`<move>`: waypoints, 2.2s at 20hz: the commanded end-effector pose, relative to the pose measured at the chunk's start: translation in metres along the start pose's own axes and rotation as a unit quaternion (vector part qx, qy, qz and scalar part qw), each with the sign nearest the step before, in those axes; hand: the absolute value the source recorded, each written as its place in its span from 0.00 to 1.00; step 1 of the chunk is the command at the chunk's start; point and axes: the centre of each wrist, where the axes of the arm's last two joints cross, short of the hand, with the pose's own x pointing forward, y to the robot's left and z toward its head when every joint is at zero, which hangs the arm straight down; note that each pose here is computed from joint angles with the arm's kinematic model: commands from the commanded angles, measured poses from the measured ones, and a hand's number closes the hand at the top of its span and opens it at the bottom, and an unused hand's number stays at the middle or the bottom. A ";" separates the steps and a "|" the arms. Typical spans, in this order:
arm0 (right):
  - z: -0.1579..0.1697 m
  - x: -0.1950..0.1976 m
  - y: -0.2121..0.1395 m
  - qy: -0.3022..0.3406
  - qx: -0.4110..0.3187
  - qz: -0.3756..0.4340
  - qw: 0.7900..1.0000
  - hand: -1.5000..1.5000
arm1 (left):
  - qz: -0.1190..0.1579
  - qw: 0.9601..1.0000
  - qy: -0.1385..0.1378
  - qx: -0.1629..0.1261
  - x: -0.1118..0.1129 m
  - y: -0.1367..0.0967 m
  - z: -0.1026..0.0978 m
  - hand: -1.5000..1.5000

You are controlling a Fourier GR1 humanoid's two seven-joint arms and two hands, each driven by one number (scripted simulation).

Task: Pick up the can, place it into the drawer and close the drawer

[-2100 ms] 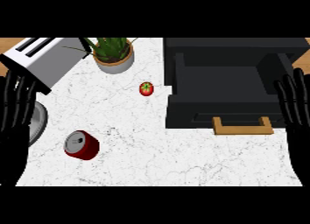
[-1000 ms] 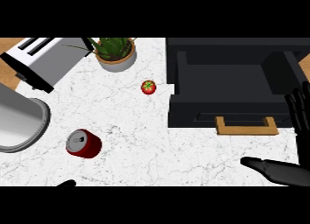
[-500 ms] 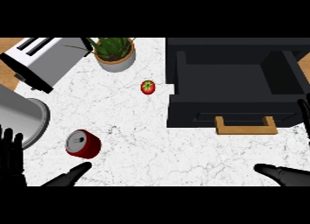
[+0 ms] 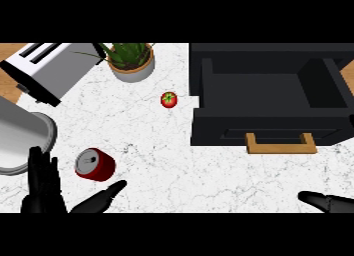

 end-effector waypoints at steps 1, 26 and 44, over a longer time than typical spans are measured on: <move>0.013 0.003 -0.006 0.000 0.003 -0.001 1.000 0.00 | -0.010 1.000 0.014 0.004 -0.039 0.008 -0.009 0.00; 0.001 0.040 -0.016 0.000 -0.001 0.010 1.000 0.00 | 0.000 0.997 0.062 0.050 -0.140 -0.011 -0.030 0.00; 0.016 0.031 -0.027 -0.005 0.003 0.021 1.000 0.00 | 0.020 0.998 0.050 -0.014 -0.171 -0.002 -0.084 0.00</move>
